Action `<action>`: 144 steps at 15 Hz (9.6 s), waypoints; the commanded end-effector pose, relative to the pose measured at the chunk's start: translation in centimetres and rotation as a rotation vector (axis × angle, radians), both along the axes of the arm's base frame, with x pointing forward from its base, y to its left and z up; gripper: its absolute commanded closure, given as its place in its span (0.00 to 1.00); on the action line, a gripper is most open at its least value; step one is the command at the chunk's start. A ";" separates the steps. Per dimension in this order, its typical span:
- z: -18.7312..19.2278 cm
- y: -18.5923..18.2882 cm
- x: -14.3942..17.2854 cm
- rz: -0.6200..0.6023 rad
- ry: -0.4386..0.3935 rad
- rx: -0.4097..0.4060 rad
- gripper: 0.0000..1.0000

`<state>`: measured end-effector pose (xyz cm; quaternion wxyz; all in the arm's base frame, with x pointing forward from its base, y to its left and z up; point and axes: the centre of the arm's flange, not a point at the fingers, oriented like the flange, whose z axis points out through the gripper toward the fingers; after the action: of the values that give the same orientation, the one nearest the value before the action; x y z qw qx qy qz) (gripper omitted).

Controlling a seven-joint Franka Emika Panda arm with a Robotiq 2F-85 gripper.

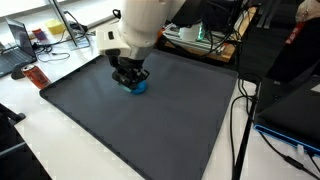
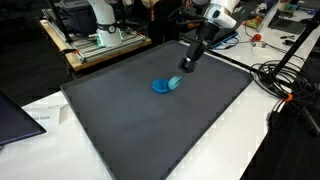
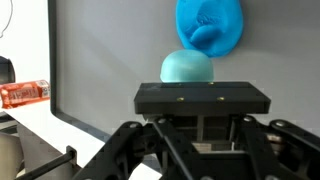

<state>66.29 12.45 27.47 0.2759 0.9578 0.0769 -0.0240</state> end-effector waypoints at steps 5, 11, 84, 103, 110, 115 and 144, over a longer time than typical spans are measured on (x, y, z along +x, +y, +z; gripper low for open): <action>-1.0 2.6 2.1 -0.055 0.012 -0.186 0.77; -3.9 4.0 2.3 -0.059 -0.017 -0.292 0.77; 7.0 -11.2 -10.3 0.072 -0.164 0.519 0.77; 5.4 -16.7 -10.1 0.148 -0.177 0.813 0.52; 3.6 -16.3 -9.3 0.186 -0.166 0.808 0.77; 2.2 -17.0 -8.7 0.250 -0.161 0.835 0.77; -7.1 -23.1 -5.8 0.296 0.097 0.873 0.77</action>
<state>60.63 -8.21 25.62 -0.1723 0.9593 0.2168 0.0556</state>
